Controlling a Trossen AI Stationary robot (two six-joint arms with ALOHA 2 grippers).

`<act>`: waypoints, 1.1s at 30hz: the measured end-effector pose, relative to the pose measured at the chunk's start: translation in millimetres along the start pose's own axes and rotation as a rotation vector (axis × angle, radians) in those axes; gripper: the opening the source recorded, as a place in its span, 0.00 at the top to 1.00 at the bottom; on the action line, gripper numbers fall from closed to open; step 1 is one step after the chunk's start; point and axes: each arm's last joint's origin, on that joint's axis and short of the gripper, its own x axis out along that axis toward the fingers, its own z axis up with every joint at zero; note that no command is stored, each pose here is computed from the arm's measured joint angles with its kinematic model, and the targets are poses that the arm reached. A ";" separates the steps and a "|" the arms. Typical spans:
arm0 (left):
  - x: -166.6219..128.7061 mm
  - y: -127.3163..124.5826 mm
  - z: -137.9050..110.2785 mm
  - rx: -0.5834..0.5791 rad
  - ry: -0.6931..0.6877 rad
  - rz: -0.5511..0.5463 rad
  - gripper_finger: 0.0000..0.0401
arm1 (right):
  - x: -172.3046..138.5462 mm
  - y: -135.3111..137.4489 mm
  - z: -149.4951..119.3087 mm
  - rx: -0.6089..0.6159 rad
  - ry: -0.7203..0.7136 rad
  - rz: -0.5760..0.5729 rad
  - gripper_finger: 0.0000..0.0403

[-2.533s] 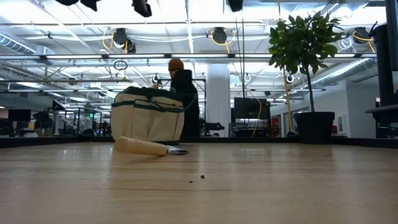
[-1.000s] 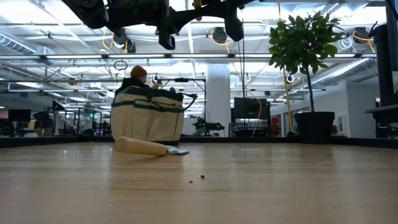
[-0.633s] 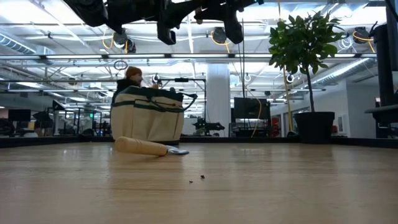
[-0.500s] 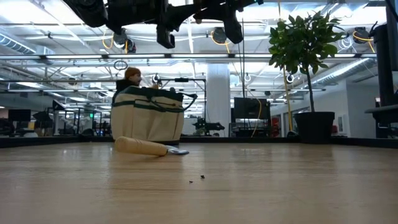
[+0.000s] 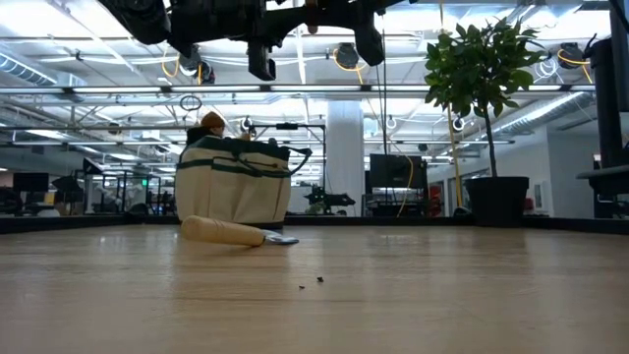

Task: Pick & Place Garden tools in Gardening bag
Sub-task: Put the right trowel into the gardening bag

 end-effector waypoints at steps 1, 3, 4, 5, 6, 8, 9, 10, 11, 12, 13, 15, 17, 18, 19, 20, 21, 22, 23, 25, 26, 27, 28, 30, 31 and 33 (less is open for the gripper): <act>0.0 0.4 -0.1 0.001 0.001 0.003 0.74 | 0.0 0.0 0.0 0.001 0.000 0.000 0.85; 0.0 0.5 -0.1 -0.004 0.002 0.005 0.77 | -0.1 0.1 0.1 -0.003 0.000 0.001 0.85; 0.0 0.5 -0.1 -0.004 0.002 0.005 0.79 | -0.1 0.1 0.1 -0.009 0.000 0.001 0.85; 0.0 0.6 -0.1 -0.005 0.002 0.006 0.81 | -0.1 0.0 0.1 -0.012 0.000 0.000 0.85; 0.0 0.9 -0.2 -0.005 0.000 0.007 0.82 | -0.1 0.0 0.1 -0.013 0.000 0.000 0.85; -0.1 1.0 0.1 0.002 -0.008 0.009 0.82 | -0.1 0.0 0.0 -0.013 0.000 0.001 0.85; -0.1 1.0 0.1 0.006 -0.010 0.009 0.82 | -0.1 0.0 0.0 -0.013 0.000 0.001 0.85; -0.1 1.0 0.1 0.009 -0.011 0.009 0.82 | -0.1 0.0 0.0 -0.012 0.001 0.001 0.84; -0.1 1.0 0.1 0.013 -0.011 0.010 0.82 | -0.1 0.0 0.0 -0.009 0.001 0.001 0.83; -0.1 1.3 0.1 0.020 -0.011 0.012 0.82 | -0.1 0.0 -0.1 -0.003 0.002 0.000 0.81; 0.1 1.7 -0.2 0.029 -0.009 0.016 0.82 | -0.1 0.0 0.0 0.001 0.001 0.000 0.79; 0.8 2.6 -1.7 0.052 -0.004 0.026 0.82 | -0.1 0.0 0.0 0.013 0.001 0.001 0.76; 1.5 2.7 -3.2 0.069 0.006 0.027 0.82 | -0.2 0.1 0.1 0.040 0.002 0.001 0.74; 1.9 2.5 -4.3 0.073 0.011 0.025 0.82 | -0.2 0.1 0.0 0.057 0.006 0.001 0.73; 2.3 2.4 -5.0 0.076 0.017 0.024 0.82 | -0.2 0.1 -0.3 0.072 0.017 0.000 0.73; 2.3 2.5 -5.3 0.076 0.024 0.024 0.82 | -0.4 0.1 -0.5 0.084 0.031 -0.001 0.73; 2.3 2.6 -5.5 0.074 0.032 0.024 0.82 | -0.5 0.1 -0.8 0.089 0.048 -0.002 0.73; 2.3 2.7 -5.8 0.073 0.040 0.023 0.82 | -0.6 0.1 -1.3 0.089 0.068 -0.003 0.73; 2.2 3.2 -6.3 0.069 0.054 0.026 0.82 | -0.7 0.0 -2.0 0.090 0.092 -0.005 0.73; 2.3 3.8 -7.1 0.061 0.073 0.028 0.82 | -0.3 0.0 -3.4 0.094 0.117 -0.007 0.74; 2.4 4.1 -7.6 0.058 0.086 0.028 0.82 | -0.3 0.0 -3.9 0.098 0.131 -0.008 0.74; 2.7 3.9 -8.5 0.056 0.095 0.026 0.82 | -0.3 -0.1 -4.0 0.103 0.136 -0.009 0.74; 3.2 3.7 -9.6 0.056 0.100 0.025 0.82 | -0.4 -0.2 -3.9 0.107 0.135 -0.011 0.74; 4.1 3.4 -11.6 0.055 0.109 0.023 0.82 | -0.6 -0.5 -3.5 0.109 0.133 -0.013 0.74; 4.7 3.2 -13.2 0.054 0.120 0.022 0.82 | -0.6 -0.5 -3.4 0.109 0.133 -0.013 0.74; 5.7 2.9 -15.7 0.059 0.136 0.019 0.82 | -0.5 -0.7 -3.7 0.110 0.134 -0.015 0.74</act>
